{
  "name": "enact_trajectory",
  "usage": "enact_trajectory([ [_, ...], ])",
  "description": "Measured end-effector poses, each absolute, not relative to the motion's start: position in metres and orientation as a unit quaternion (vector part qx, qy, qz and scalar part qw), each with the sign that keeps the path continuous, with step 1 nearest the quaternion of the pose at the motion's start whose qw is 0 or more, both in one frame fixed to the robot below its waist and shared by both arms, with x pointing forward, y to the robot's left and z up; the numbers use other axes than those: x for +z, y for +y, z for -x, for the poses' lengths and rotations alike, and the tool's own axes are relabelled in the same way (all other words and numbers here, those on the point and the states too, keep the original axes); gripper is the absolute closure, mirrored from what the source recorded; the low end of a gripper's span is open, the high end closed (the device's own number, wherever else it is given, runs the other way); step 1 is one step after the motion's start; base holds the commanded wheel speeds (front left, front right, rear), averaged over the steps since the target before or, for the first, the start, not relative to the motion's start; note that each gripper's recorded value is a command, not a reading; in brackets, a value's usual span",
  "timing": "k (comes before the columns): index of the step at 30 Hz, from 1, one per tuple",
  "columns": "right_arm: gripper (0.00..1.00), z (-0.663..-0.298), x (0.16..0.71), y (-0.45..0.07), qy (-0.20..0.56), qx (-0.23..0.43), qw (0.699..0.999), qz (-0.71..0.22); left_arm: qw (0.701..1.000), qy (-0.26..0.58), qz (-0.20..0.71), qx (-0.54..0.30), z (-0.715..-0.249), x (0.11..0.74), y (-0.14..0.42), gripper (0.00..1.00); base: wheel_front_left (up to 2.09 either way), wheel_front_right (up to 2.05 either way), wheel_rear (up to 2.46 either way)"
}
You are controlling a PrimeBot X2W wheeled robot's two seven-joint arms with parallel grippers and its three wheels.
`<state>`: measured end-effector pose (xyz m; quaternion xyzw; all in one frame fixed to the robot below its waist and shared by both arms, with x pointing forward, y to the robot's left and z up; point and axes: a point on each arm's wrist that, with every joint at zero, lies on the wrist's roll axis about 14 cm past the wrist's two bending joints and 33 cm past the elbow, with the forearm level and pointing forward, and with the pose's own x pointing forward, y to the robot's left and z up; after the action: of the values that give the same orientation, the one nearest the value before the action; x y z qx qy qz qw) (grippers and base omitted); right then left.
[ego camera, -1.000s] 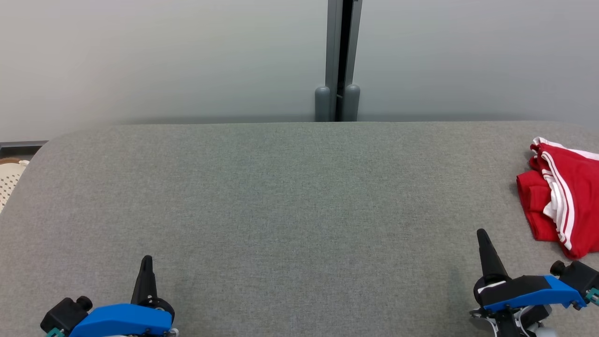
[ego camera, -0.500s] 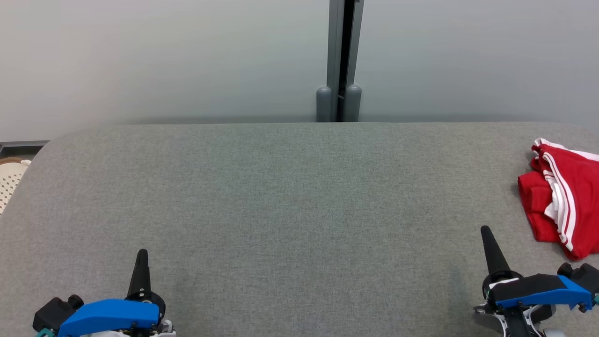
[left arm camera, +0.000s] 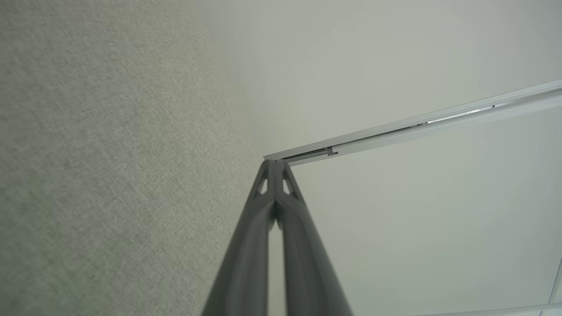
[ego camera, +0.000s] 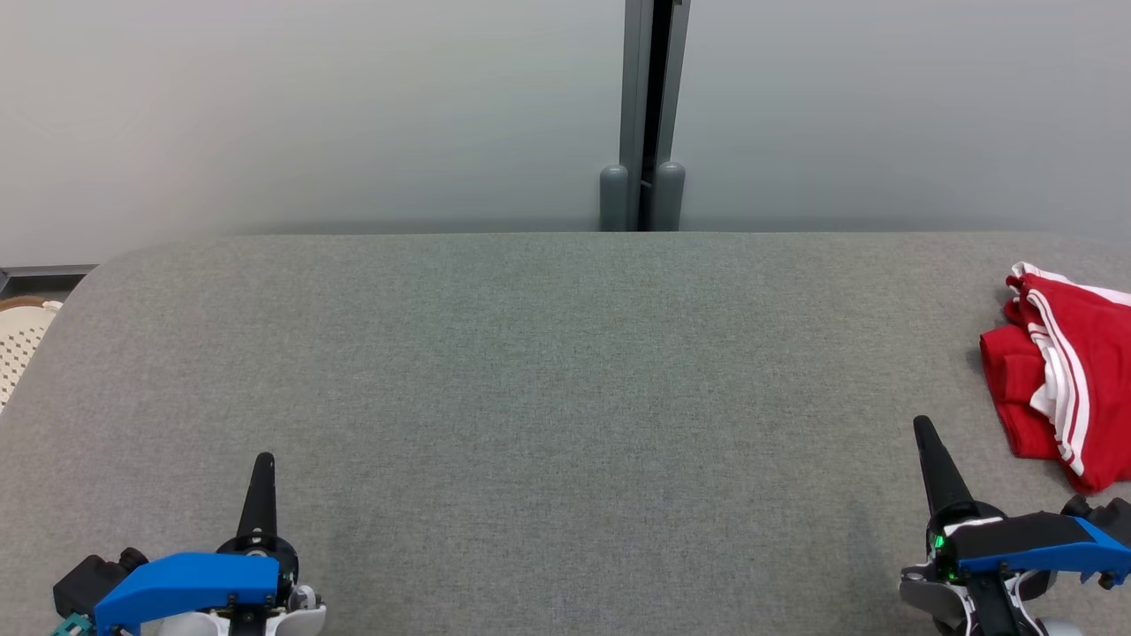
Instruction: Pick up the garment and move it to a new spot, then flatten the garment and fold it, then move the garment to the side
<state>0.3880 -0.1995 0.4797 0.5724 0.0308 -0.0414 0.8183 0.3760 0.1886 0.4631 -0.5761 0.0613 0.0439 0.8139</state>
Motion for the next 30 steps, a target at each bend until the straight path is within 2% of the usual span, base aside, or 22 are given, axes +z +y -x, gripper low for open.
enact_trajectory([
  [30, 1.00, -0.389, 0.497, -0.199, 0.011, -0.017, 0.746, -0.665, 0.745, 0.026, 0.666, 0.022, -0.384, 0.488, 0.195, 1.00, 0.00, 0.00, 0.00],
])
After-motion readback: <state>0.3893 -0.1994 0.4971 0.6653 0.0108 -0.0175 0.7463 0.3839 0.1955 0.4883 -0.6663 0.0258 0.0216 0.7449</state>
